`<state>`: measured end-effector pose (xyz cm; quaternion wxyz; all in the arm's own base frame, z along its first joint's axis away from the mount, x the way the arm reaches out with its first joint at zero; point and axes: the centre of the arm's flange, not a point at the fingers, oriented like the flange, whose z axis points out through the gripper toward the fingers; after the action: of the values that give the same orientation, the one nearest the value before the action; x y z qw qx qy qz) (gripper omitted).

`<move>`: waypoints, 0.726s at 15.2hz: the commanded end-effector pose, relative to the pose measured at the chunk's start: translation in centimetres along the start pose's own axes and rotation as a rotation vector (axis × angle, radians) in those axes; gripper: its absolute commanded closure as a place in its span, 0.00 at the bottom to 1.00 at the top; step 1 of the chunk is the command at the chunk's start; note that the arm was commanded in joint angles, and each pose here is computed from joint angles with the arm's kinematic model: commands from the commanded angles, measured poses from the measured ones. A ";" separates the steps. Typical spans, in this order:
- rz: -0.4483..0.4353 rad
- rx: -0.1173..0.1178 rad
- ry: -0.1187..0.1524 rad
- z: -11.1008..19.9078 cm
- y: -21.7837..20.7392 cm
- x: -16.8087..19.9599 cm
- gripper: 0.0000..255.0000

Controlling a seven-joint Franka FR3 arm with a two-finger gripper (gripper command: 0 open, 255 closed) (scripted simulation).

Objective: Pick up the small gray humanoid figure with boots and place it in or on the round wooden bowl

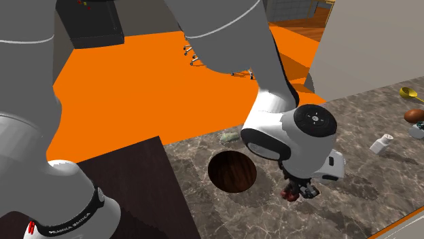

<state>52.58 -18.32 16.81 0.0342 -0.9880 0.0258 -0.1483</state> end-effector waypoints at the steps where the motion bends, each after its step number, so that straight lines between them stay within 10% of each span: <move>1: 0.000 0.000 0.000 -1.1 -0.1 0.4 1.00; 11: 0.000 0.000 0.000 -6.2 -0.5 1.9 1.00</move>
<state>52.69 -18.38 22.69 0.0344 -0.9880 0.0258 -0.1483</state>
